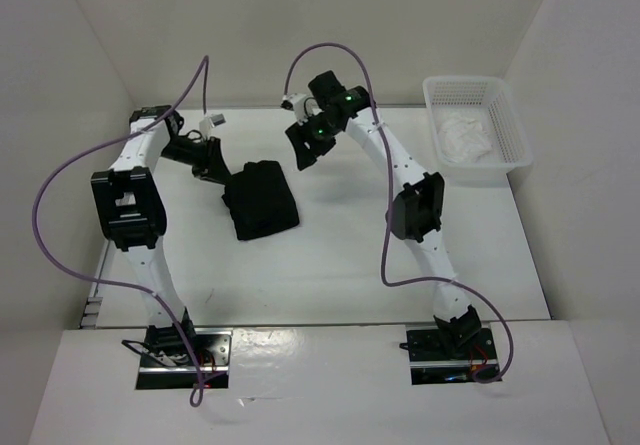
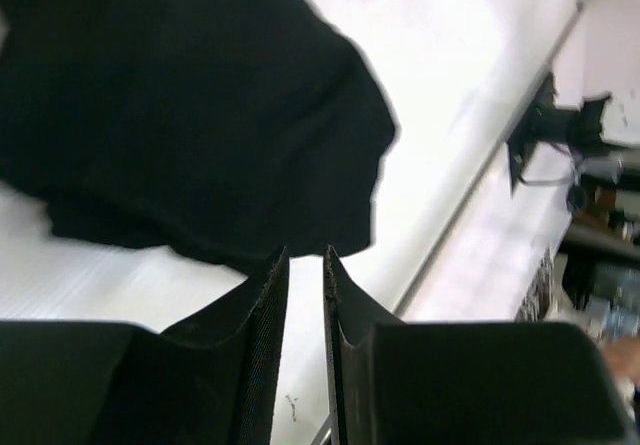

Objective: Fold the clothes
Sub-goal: Fold the tank top

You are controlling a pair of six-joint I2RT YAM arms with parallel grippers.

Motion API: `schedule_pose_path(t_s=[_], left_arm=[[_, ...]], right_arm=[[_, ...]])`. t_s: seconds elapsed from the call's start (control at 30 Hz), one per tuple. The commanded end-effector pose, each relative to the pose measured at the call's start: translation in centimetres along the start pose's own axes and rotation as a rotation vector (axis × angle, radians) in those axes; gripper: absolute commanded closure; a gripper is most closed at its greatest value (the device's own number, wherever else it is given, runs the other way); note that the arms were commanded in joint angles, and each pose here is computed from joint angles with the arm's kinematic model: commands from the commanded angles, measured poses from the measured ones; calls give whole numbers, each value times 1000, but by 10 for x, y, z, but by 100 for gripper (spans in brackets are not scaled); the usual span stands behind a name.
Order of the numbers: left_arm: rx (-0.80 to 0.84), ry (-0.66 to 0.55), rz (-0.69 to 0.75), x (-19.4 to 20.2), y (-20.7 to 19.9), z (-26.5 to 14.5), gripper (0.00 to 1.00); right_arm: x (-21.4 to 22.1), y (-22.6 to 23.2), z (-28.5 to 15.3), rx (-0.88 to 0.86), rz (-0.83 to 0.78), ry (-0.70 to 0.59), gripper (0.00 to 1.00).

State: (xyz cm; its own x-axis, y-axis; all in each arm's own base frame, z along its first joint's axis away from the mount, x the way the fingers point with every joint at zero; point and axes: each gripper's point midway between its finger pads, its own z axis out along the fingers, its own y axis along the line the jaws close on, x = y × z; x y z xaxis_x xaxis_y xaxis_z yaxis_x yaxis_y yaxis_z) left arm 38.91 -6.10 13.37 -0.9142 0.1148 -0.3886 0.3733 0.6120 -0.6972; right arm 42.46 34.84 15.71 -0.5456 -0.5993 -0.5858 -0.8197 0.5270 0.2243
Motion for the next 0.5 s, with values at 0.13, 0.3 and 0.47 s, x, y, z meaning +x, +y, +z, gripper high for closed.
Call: schedule_pose_path(t_s=[0.13, 0.3, 0.47], left_arm=[[208, 115, 37, 18, -56, 45, 73], [257, 202, 30, 39, -65, 73, 73], [267, 274, -22, 71, -60, 82, 73]], right_arm=[[1, -11, -63, 53, -6, -42, 68], [26, -36, -64, 133, 33, -3, 94], [38, -48, -72, 192, 46, 2, 94]])
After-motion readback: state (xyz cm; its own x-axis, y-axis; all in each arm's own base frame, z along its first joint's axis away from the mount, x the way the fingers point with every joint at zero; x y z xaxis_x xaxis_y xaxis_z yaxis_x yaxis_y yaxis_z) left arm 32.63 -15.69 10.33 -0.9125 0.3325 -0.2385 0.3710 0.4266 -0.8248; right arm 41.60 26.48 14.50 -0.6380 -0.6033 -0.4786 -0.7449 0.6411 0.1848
